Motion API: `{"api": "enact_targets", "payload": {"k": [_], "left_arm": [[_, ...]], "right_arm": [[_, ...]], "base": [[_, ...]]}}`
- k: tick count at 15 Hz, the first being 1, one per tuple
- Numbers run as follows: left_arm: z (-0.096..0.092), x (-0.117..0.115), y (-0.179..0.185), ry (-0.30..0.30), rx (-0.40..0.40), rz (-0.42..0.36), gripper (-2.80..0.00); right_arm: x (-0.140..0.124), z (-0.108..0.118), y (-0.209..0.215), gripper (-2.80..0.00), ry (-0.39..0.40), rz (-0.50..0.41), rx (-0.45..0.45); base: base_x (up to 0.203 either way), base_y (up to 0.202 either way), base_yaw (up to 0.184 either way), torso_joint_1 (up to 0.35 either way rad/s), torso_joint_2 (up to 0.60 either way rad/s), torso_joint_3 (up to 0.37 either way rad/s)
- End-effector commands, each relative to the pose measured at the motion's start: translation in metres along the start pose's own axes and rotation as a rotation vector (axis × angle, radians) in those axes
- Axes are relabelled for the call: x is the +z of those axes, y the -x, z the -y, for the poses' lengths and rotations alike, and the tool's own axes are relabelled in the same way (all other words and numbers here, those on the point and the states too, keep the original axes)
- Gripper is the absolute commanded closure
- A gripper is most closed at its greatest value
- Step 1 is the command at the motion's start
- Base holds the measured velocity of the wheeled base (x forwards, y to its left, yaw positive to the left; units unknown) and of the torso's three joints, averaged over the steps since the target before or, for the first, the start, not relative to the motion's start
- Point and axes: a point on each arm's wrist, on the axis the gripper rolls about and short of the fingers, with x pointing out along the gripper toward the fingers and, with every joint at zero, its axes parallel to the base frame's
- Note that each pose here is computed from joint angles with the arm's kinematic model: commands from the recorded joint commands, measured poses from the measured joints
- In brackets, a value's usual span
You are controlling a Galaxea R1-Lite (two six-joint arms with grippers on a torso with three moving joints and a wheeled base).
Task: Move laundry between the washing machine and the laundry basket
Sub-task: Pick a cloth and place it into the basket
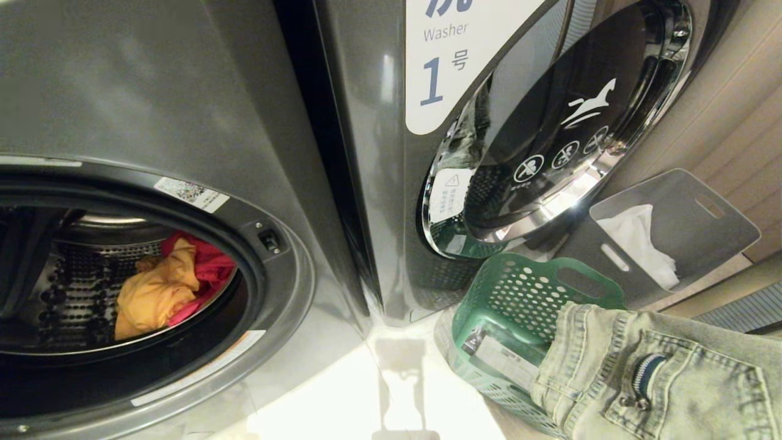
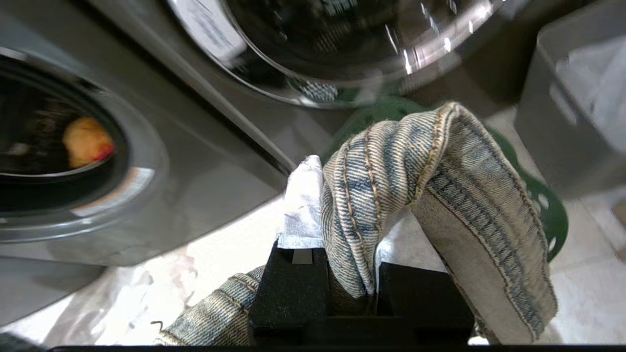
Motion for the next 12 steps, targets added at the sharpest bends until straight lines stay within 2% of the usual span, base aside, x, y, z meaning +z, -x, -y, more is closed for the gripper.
{"api": "enact_targets", "payload": {"k": [1, 5, 8, 12], "left_arm": [[0.000, -0.011, -0.002, -0.001, 0.003, -0.040, 0.00], [0.000, -0.011, -0.002, -0.001, 0.002, -0.040, 0.00], [0.000, -0.011, -0.002, 0.001, 0.003, -0.040, 0.00], [0.000, -0.011, -0.002, 0.000, 0.003, -0.040, 0.00]], "right_arm": [[-0.019, 0.001, -0.035, 0.00, 0.004, -0.070, -0.041], [-0.039, 0.005, -0.075, 0.00, 0.008, -0.095, -0.087], [-0.044, 0.010, -0.102, 0.00, -0.003, -0.133, -0.152], [-0.049, 0.021, -0.140, 0.00, -0.024, -0.129, -0.245]], "base": [[0.000, 0.000, 0.000, 0.000, 0.00, 0.000], [0.000, 0.000, 0.000, 0.000, 0.00, 0.000], [0.000, 0.000, 0.000, 0.000, 0.00, 0.000], [0.000, 0.000, 0.000, 0.000, 0.00, 0.000]]}}
